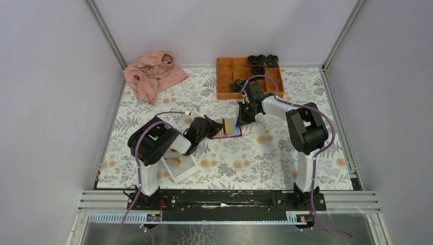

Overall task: Put the credit cards into the card holder
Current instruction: Insert the credit card into the card holder.

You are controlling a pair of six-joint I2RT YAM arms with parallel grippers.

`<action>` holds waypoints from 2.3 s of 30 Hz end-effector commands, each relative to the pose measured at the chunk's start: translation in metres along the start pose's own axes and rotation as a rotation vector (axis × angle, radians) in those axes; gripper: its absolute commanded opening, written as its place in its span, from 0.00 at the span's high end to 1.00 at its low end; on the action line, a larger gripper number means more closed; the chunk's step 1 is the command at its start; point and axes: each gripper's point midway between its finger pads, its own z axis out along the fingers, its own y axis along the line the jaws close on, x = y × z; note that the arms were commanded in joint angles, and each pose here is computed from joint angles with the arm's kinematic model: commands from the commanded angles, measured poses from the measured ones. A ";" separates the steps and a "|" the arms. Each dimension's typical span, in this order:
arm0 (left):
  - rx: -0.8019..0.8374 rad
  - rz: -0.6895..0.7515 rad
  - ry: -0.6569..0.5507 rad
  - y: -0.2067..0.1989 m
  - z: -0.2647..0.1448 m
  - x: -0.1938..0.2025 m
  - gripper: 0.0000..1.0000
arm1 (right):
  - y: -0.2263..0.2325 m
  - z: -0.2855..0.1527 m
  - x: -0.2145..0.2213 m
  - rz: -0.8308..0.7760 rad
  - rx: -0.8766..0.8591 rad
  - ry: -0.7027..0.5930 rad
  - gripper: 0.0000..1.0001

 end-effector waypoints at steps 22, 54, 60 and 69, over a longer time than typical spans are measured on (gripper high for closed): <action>-0.188 0.203 0.183 0.037 -0.011 0.044 1.00 | -0.025 0.018 0.016 -0.005 0.106 0.041 1.00; -0.163 0.205 0.226 0.024 -0.005 0.060 0.74 | -0.029 0.023 0.020 -0.006 0.111 0.057 0.99; -0.193 0.210 0.195 0.024 -0.014 0.050 0.70 | -0.027 0.019 0.015 -0.010 0.114 0.040 0.88; -0.197 0.212 0.183 0.020 -0.018 0.045 0.70 | -0.022 0.011 0.005 -0.020 0.113 0.004 0.83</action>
